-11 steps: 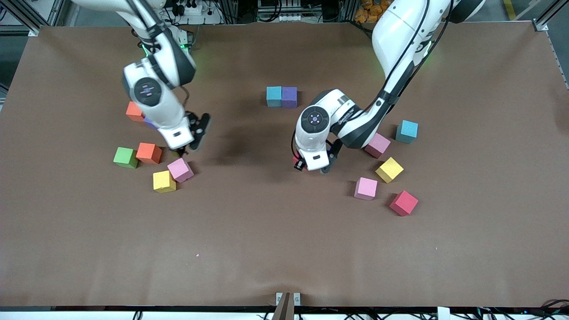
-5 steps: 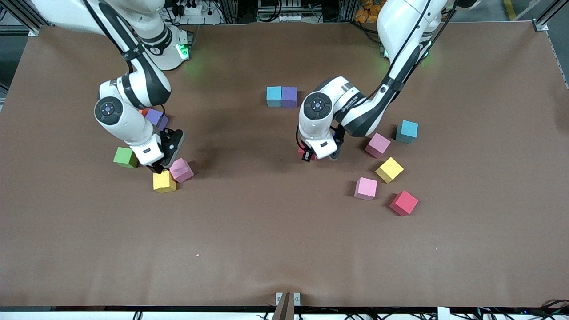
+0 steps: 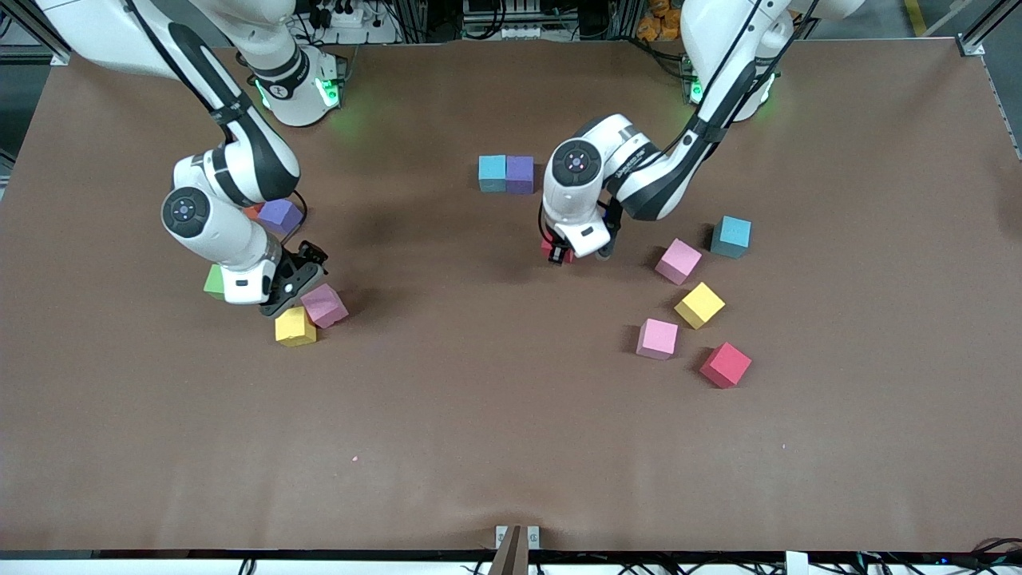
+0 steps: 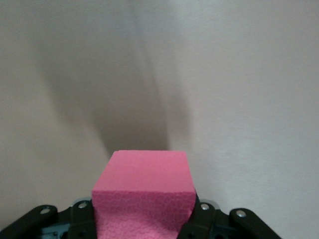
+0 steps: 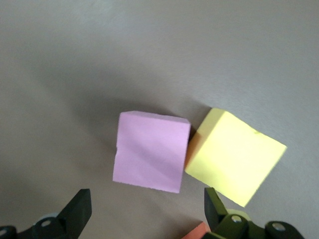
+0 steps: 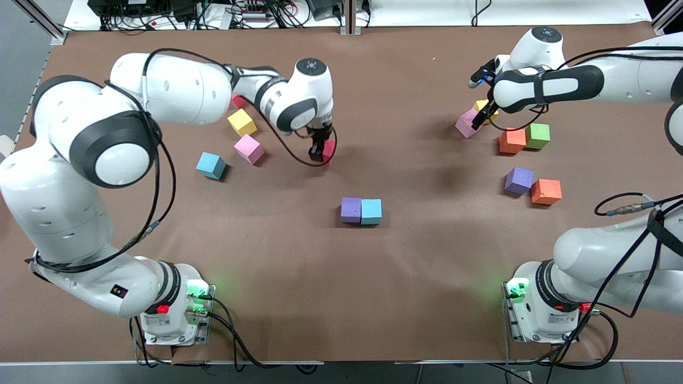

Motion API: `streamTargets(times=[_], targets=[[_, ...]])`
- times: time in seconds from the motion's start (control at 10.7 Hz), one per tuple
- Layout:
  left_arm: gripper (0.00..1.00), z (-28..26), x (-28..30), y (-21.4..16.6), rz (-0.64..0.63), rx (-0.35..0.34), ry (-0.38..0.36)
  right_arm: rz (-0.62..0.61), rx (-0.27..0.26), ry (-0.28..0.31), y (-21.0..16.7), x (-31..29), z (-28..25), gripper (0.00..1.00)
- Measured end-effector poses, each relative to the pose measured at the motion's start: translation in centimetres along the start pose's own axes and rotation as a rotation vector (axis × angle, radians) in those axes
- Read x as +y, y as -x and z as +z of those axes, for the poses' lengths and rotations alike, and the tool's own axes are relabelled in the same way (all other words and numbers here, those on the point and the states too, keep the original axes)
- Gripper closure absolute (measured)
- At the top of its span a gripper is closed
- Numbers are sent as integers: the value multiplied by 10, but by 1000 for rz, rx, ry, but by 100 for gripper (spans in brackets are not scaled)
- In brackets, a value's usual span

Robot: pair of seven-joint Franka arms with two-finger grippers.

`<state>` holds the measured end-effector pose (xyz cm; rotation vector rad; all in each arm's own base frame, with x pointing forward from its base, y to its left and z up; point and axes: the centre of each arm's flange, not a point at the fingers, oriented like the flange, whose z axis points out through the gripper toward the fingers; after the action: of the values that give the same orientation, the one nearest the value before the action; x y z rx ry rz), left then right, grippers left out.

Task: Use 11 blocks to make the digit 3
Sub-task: 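Grasp the lavender cube with the right gripper while the left carries red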

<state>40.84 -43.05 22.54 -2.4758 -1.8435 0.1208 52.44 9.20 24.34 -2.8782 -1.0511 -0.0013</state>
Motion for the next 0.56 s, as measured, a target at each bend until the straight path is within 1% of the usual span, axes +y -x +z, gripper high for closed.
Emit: streamTargets(times=[0.19, 0.28, 0.56], targets=[[41, 17, -25, -4, -22, -4, -13, 34, -7, -8, -2, -3, 1, 0], [41, 22, -35, -2, -46, -17, -6, 36, -9, -14, -2, -3, 4, 0], [41, 31, -66, 7, -106, -37, 7, 29, 6, -34, -17, -5, 9, 0]])
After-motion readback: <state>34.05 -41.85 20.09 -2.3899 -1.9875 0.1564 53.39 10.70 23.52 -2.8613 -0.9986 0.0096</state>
